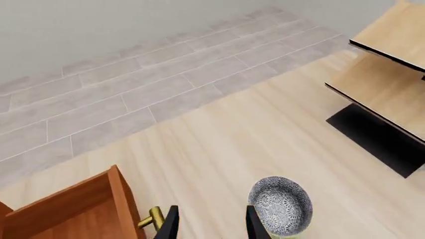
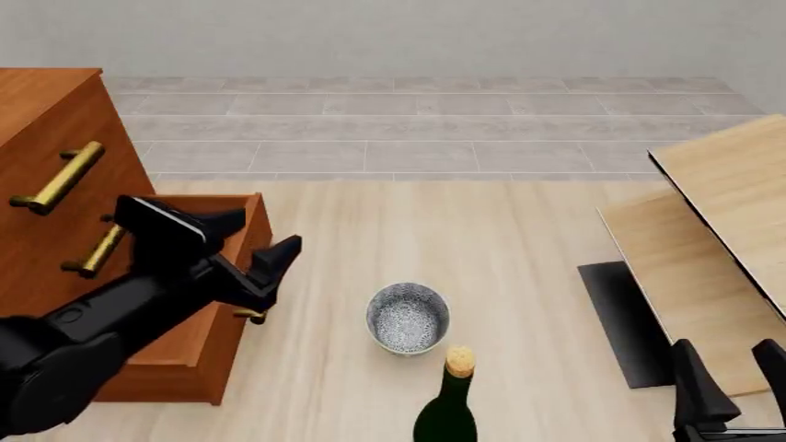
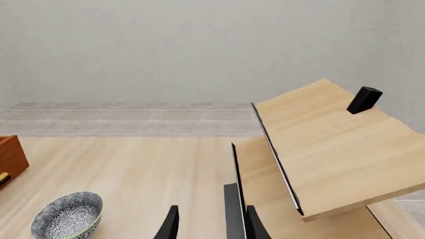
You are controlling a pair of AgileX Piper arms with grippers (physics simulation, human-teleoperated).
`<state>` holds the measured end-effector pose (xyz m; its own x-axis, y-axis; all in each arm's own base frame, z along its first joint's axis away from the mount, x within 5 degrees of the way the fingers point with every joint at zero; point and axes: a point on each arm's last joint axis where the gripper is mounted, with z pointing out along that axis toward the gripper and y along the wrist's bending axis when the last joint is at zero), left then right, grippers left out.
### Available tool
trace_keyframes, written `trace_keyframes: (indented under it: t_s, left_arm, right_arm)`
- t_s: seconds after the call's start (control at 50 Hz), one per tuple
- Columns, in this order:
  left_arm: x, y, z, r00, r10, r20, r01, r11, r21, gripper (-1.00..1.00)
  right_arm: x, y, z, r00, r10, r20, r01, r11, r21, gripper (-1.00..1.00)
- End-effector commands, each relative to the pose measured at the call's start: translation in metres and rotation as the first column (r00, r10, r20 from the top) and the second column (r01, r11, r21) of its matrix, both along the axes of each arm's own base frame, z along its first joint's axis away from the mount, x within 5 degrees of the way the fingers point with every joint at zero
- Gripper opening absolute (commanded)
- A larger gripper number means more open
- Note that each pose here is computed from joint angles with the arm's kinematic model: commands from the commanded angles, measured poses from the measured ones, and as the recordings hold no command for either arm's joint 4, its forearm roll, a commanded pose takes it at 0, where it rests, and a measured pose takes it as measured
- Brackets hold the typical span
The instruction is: Put the bowl on top of the cabinet.
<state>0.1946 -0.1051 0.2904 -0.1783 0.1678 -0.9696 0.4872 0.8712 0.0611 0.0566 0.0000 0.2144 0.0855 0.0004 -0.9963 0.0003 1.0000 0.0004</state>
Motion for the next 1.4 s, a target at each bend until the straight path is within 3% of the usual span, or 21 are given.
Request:
trace_keyframes:
  t_s: [0.02, 0.88, 0.96, 1.4]
  left_arm:
    - [0.005, -0.015, -0.002, 0.999, -0.052, -0.015, 0.053, 0.998, 0.030, 1.00]
    - [0.032, -0.063, -0.045, 0.982, -0.140, -0.126, 0.151, 0.985, 0.085, 1.00]
    - [0.036, -0.071, -0.050, 0.975, -0.142, -0.170, 0.156, 0.985, 0.075, 1.00]
    - [0.049, -0.084, -0.070, 0.971, -0.152, -0.184, 0.172, 0.980, 0.100, 1.00]
  right_arm:
    - [0.000, 0.000, 0.000, 1.000, 0.000, 0.000, 0.000, 1.000, 0.000, 1.00]
    - [0.000, 0.000, 0.000, 1.000, 0.000, 0.000, 0.000, 1.000, 0.000, 1.00]
    - [0.000, 0.000, 0.000, 1.000, 0.000, 0.000, 0.000, 1.000, 0.000, 1.00]
    - [0.000, 0.000, 0.000, 1.000, 0.000, 0.000, 0.000, 1.000, 0.000, 1.00]
